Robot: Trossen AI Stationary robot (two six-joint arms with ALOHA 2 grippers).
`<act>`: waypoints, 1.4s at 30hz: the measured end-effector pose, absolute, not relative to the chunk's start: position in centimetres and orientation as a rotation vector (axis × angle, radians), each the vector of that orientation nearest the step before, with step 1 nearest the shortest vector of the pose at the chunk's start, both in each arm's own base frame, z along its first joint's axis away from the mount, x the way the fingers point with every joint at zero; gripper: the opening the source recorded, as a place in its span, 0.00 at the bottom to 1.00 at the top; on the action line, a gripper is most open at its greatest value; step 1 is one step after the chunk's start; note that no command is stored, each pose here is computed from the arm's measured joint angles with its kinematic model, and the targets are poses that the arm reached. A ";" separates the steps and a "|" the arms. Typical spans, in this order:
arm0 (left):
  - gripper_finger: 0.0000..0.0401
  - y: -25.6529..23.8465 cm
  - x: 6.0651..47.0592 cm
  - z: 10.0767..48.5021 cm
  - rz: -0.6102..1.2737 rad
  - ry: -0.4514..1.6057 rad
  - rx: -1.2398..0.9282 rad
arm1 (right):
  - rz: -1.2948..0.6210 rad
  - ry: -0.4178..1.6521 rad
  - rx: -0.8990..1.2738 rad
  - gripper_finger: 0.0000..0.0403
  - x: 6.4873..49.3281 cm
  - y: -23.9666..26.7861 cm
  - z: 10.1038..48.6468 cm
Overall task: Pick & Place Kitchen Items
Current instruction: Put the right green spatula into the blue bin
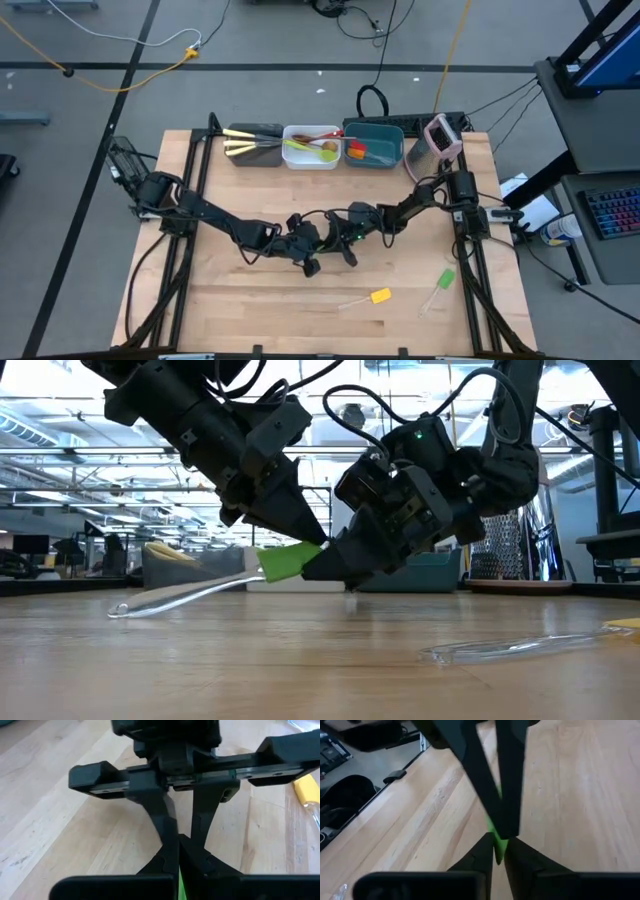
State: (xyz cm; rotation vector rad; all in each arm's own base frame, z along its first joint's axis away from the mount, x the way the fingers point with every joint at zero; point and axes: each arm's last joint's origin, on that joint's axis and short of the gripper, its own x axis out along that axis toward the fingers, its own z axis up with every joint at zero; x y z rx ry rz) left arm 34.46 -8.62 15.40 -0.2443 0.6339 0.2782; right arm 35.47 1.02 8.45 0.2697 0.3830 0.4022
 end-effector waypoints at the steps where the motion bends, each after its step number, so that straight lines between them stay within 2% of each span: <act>1: 0.01 -8.6 34.5 15.4 0.278 0.634 -0.244 | 0.402 0.380 0.272 0.10 35.5 1.0 8.5; 8: 0.01 -8.6 34.5 15.4 0.277 0.635 -0.245 | 0.402 0.349 0.287 0.22 35.6 1.0 8.8; 11: 0.00 -8.6 34.5 15.4 0.277 0.635 -0.245 | 0.402 0.350 0.287 0.23 35.6 1.0 8.8; 14: 0.01 -8.6 34.5 15.4 0.277 0.633 -0.245 | 0.402 0.349 0.284 0.18 35.6 1.0 8.8; 18: 0.01 -8.6 34.5 15.4 0.275 0.633 -0.247 | 0.403 0.347 0.279 0.04 35.6 1.0 8.8; 21: 0.01 -8.7 34.5 15.4 0.270 0.635 -0.253 | 0.407 0.342 0.257 0.02 35.6 1.0 8.8; 33: 0.20 -8.7 34.5 15.4 0.255 0.639 -0.263 | 0.405 0.368 0.248 0.01 35.4 1.0 8.6; 42: 0.33 -8.8 34.4 15.3 0.226 0.659 -0.272 | 0.381 0.390 0.227 0.00 33.1 0.1 9.9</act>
